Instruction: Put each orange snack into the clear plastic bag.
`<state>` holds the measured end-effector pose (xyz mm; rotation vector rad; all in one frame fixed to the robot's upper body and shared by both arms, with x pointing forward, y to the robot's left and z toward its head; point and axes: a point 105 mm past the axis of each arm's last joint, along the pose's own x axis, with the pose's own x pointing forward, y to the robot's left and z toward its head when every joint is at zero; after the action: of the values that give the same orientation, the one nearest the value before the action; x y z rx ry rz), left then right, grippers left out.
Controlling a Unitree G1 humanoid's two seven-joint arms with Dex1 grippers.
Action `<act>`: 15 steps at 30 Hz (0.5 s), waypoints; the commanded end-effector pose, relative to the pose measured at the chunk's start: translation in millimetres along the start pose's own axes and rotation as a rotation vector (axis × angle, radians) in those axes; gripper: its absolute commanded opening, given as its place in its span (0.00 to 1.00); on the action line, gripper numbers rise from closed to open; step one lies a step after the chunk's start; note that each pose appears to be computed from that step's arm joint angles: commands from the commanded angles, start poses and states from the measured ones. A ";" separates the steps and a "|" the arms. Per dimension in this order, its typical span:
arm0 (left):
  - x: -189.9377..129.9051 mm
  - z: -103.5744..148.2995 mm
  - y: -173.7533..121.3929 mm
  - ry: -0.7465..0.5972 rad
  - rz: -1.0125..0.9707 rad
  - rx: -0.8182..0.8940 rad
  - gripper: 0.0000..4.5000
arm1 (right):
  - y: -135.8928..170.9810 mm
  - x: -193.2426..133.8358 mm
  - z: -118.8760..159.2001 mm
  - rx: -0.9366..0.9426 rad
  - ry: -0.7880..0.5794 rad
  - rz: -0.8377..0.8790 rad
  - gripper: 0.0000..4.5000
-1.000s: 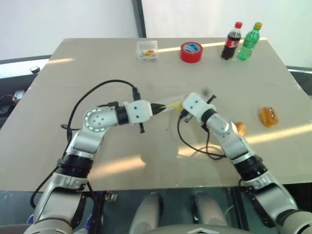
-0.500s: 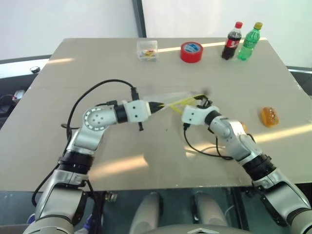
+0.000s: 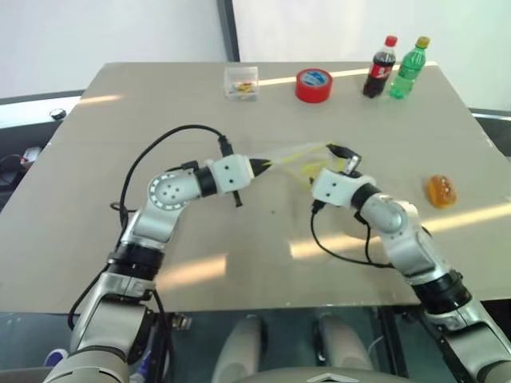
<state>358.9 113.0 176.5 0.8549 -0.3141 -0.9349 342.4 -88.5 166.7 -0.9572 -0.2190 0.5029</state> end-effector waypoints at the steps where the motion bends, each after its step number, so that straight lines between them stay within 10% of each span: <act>1: 2.6 5.0 10.7 -0.007 0.040 0.009 0.00 | -20.4 -21.0 17.5 0.184 -0.028 -0.037 0.99; 15: 8.9 4.1 11.5 -0.009 0.027 -0.004 0.00 | -12.4 -107.9 -61.3 0.773 0.499 -0.285 0.99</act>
<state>368.0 109.9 173.7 0.8301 -0.2870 -0.9195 283.0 -183.5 142.1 -0.3007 0.2835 0.1322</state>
